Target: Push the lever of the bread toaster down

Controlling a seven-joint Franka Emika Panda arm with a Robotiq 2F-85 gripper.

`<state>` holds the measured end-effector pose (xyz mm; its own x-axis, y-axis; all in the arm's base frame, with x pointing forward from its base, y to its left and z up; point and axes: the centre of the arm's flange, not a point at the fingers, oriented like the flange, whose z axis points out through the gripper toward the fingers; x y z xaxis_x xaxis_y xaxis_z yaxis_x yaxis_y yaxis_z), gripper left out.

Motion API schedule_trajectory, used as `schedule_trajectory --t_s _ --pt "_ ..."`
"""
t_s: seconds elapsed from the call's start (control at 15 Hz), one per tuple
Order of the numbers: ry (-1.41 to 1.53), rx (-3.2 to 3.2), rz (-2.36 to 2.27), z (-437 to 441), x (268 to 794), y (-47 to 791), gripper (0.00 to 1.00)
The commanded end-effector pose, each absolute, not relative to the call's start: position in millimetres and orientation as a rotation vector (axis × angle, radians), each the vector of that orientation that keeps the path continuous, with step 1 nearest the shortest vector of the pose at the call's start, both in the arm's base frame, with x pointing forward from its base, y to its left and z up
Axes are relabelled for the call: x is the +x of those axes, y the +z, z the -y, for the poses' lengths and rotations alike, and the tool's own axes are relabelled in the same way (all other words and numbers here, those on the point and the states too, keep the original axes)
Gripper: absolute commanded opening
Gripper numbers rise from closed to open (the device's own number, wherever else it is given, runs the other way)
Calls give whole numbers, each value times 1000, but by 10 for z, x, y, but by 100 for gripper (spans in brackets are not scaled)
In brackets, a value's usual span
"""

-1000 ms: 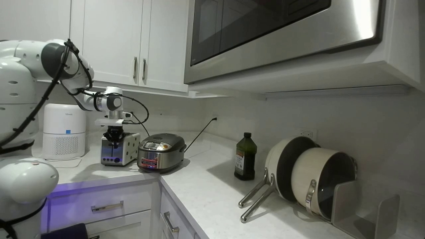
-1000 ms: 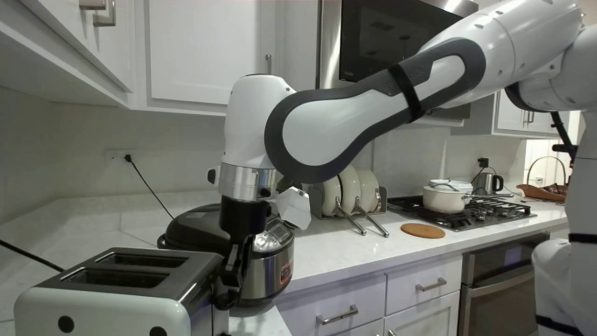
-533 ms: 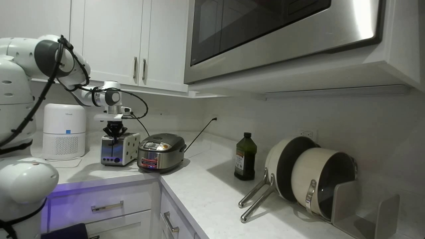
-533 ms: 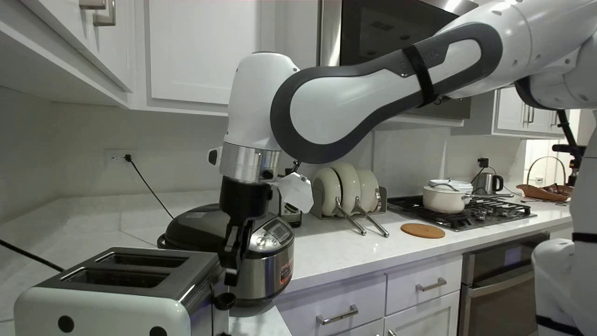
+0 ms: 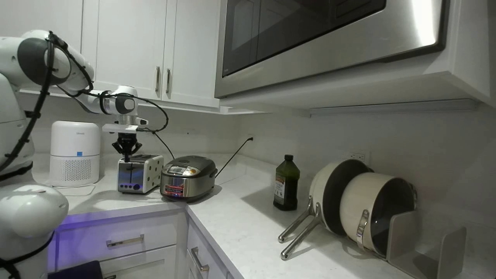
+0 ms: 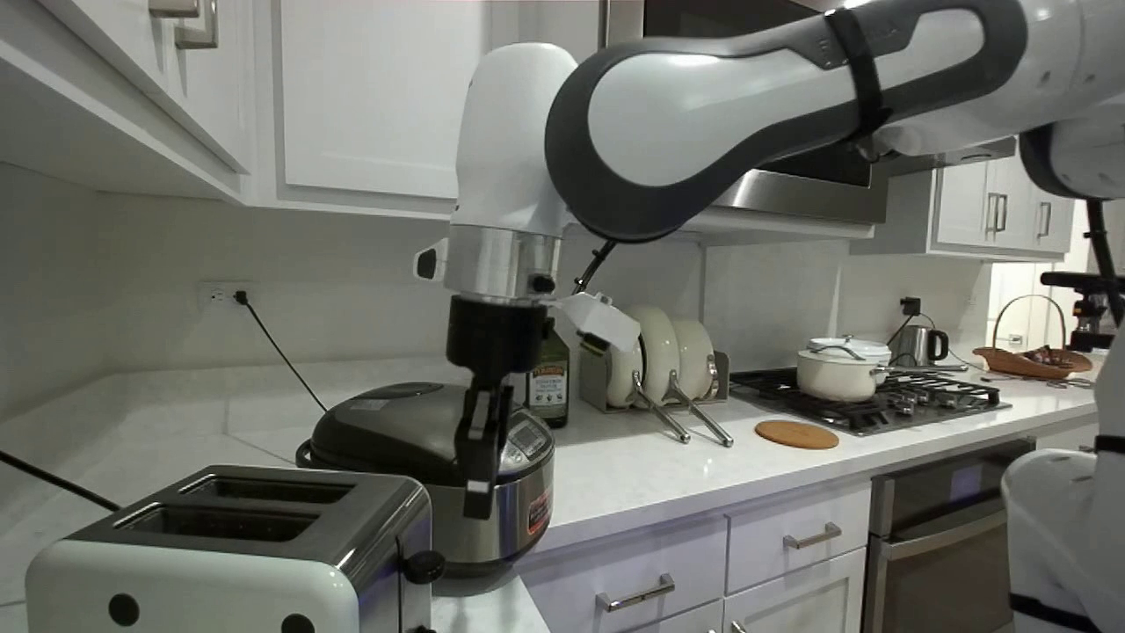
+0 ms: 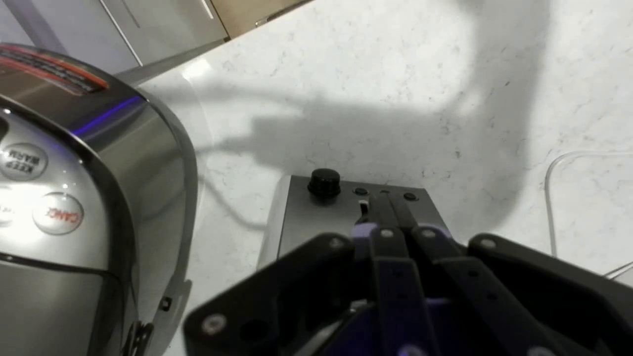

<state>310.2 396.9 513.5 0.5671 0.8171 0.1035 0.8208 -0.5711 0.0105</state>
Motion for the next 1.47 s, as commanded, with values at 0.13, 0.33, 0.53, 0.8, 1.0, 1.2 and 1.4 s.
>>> schedule_trajectory --t_s 0.13,0.33,0.53,0.8,1.0,1.2,1.4 --pt "-75 -2706 1475 -3533 2712 5312 0" --pt "-116 -2660 1512 -3444 2549 5290 0" --pt "-142 -2626 1536 -3466 2442 5204 0" --pt "-218 -2584 1558 -3612 2362 5092 0" --pt "-360 -2532 1566 -3930 2465 4981 0" --pt "-454 -2493 1583 -4247 2616 4835 0" --pt "-502 -2482 1606 -4469 2837 4645 0"
